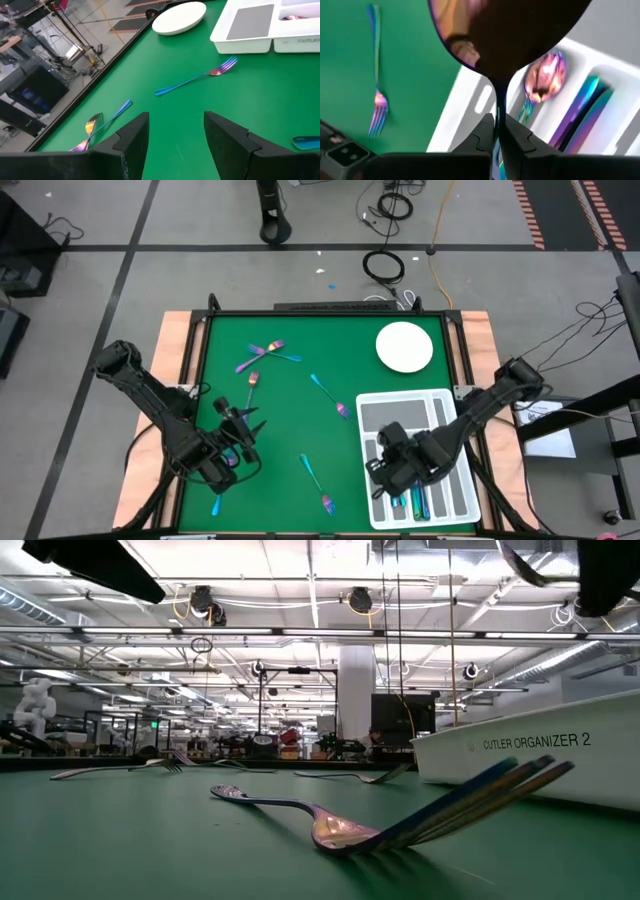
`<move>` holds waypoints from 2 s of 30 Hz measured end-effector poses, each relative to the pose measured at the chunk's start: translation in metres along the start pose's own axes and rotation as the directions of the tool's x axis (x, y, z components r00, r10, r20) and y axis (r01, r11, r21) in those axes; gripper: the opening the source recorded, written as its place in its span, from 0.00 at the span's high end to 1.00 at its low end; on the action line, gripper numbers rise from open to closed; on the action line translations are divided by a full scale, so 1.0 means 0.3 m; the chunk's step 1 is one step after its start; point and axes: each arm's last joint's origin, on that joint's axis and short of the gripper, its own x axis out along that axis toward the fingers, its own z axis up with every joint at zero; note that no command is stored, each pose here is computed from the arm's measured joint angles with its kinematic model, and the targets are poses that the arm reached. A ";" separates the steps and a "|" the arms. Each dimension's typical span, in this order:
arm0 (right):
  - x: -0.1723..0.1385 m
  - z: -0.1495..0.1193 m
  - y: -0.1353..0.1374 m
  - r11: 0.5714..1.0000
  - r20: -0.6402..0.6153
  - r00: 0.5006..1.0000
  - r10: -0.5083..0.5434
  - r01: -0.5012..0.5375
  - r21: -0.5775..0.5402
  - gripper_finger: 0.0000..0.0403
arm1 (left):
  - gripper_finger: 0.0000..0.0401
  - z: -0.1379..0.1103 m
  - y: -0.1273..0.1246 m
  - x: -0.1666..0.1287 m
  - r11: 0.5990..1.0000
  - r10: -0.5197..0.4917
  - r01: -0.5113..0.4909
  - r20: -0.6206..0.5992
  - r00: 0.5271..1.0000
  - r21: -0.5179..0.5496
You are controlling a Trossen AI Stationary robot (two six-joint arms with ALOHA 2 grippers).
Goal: Sort silverware
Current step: Put the spoon into the utensil organizer, then put the bottom right fork into the utensil organizer
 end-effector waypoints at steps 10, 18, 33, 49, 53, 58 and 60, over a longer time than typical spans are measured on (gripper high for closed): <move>0.137 -0.104 -0.042 0.983 -0.133 0.989 0.062 -0.038 0.178 0.99 | 0.52 0.003 -0.010 0.000 1.000 -0.028 0.028 -0.012 1.000 0.013; 0.195 -0.117 -0.081 0.981 -0.201 0.979 0.019 0.021 0.193 0.99 | 0.52 0.007 -0.021 -0.001 0.998 -0.060 0.060 -0.025 0.998 -0.021; 0.198 -0.116 -0.085 0.986 -0.197 0.980 0.012 0.021 0.163 0.99 | 0.52 0.049 -0.073 -0.001 0.983 -0.179 0.178 0.021 0.984 0.043; 0.198 -0.114 -0.093 0.981 -0.194 0.981 -0.015 0.052 0.188 0.68 | 0.52 0.046 -0.076 -0.002 0.977 -0.208 0.209 -0.008 0.978 0.044; 0.184 -0.108 -0.077 0.988 -0.197 0.980 0.005 0.026 0.152 0.63 | 0.52 0.046 -0.076 -0.002 0.977 -0.209 0.209 -0.008 0.978 0.044; 0.166 -0.103 -0.060 0.991 -0.193 0.981 0.027 -0.001 0.135 0.61 | 0.52 0.046 -0.076 -0.002 0.977 -0.209 0.209 -0.008 0.978 0.044; 0.162 -0.101 -0.058 0.991 -0.194 0.981 0.026 0.000 0.135 0.61 | 0.52 0.046 -0.076 -0.002 0.977 -0.209 0.209 -0.008 0.978 0.044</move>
